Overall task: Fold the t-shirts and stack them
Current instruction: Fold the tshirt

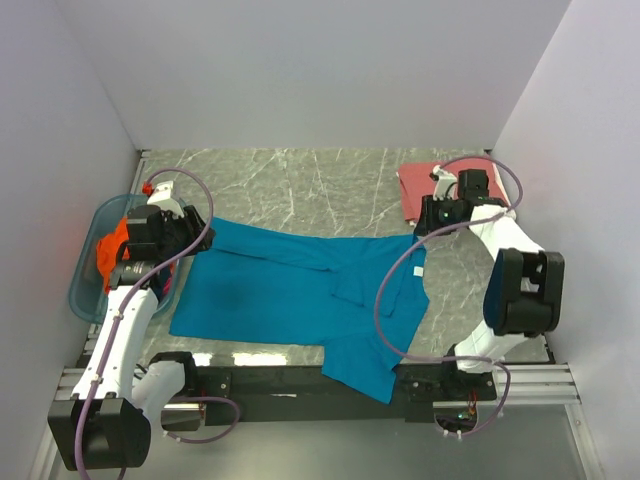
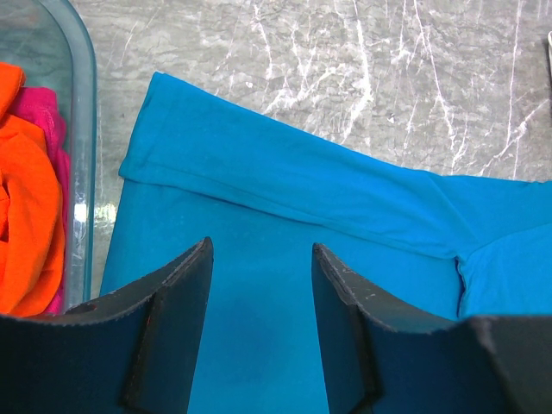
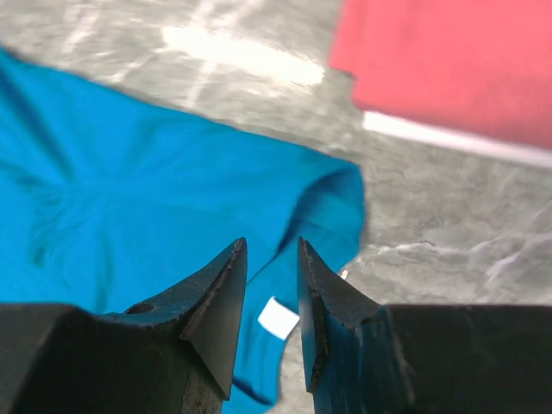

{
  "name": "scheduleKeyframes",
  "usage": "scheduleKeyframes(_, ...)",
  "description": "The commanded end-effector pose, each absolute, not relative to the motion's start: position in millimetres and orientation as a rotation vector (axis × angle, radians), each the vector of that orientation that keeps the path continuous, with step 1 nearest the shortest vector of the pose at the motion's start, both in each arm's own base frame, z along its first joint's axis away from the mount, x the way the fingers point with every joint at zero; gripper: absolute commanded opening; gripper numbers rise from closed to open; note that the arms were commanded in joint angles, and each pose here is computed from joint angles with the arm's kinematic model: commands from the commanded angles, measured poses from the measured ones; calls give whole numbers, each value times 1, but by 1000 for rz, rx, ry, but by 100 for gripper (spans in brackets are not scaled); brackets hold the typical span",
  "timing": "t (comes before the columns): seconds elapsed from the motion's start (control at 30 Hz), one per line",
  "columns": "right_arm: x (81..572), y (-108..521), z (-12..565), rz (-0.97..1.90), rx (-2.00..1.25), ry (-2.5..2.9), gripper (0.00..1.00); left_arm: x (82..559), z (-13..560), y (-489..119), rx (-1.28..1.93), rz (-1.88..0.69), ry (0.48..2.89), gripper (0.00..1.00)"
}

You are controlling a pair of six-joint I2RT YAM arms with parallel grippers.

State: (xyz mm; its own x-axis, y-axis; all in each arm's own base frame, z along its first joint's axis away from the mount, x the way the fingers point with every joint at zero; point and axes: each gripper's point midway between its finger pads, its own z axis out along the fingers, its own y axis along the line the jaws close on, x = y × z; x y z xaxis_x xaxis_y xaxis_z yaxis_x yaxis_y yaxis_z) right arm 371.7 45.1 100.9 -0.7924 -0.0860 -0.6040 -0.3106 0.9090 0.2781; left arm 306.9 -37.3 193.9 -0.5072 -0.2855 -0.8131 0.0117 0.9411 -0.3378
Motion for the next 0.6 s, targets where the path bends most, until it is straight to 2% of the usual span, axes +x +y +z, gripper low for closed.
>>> scheduleKeyframes(0.0, 384, 40, 89, 521, -148, 2491, 37, 309, 208, -40, -156, -377, 2020, 55)
scheduleKeyframes(0.3, 400, 36, 65, 565, -19, 2539, 41, 308, 207, -39, -157, -375, 2026, 55)
scheduleKeyframes(0.57, 402, 42, 56, 629, -9, 2566, 39, 309, 207, -39, -157, -375, 2026, 55)
